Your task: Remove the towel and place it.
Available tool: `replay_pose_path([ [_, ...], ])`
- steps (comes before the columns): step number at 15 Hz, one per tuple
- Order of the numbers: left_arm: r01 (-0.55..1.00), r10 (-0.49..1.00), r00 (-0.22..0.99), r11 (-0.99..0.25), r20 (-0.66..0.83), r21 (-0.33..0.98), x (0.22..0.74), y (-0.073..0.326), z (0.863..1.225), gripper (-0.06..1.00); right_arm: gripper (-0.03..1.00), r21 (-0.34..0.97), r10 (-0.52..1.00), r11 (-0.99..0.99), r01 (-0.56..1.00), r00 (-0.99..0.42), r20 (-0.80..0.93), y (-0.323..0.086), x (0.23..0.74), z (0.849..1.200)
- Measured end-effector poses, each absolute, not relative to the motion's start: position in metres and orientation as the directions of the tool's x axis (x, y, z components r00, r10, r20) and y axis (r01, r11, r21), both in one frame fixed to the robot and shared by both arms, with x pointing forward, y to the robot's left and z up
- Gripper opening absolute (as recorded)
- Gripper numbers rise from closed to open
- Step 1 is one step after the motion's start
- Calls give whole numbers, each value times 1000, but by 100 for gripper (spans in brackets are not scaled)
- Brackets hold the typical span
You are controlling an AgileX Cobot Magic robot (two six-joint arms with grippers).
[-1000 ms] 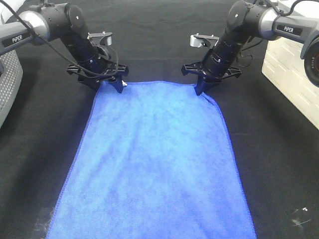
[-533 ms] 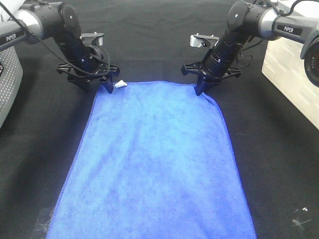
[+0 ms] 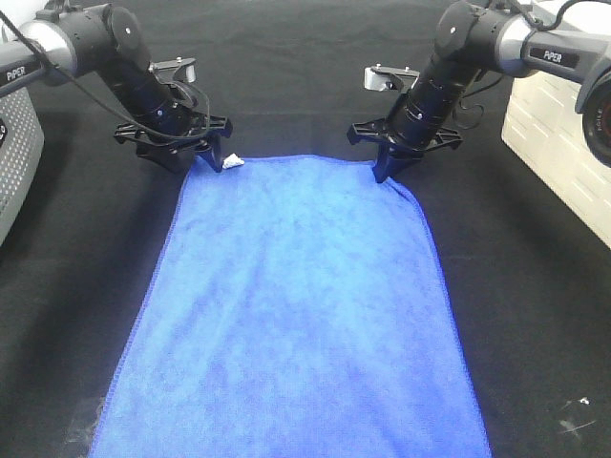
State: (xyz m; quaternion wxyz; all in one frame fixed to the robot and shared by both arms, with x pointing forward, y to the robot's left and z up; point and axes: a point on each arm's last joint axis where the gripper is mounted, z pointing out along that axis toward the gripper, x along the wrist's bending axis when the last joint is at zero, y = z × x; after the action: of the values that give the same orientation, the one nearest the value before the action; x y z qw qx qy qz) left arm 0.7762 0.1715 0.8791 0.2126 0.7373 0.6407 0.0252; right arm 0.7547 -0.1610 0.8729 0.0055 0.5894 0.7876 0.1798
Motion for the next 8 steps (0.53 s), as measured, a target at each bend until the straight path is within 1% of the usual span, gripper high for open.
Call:
replay_pose_path([
  [3,917,944,239,-143,-226,372,774,153,878,62,0,290,930,241,926,-305,203,-161,755,873],
  [5,913,939,255,-156,-229,376,772,143,877,59,0,290,930,241,926,-305,203,-161,755,873],
  [7,914,943,248,-152,-220,376,772,144,875,50,0,290,930,241,926,-305,203,-161,755,873],
  [8,914,947,245,-154,-207,377,773,146,875,42,0,290,930,241,926,-305,203,-161,755,873],
])
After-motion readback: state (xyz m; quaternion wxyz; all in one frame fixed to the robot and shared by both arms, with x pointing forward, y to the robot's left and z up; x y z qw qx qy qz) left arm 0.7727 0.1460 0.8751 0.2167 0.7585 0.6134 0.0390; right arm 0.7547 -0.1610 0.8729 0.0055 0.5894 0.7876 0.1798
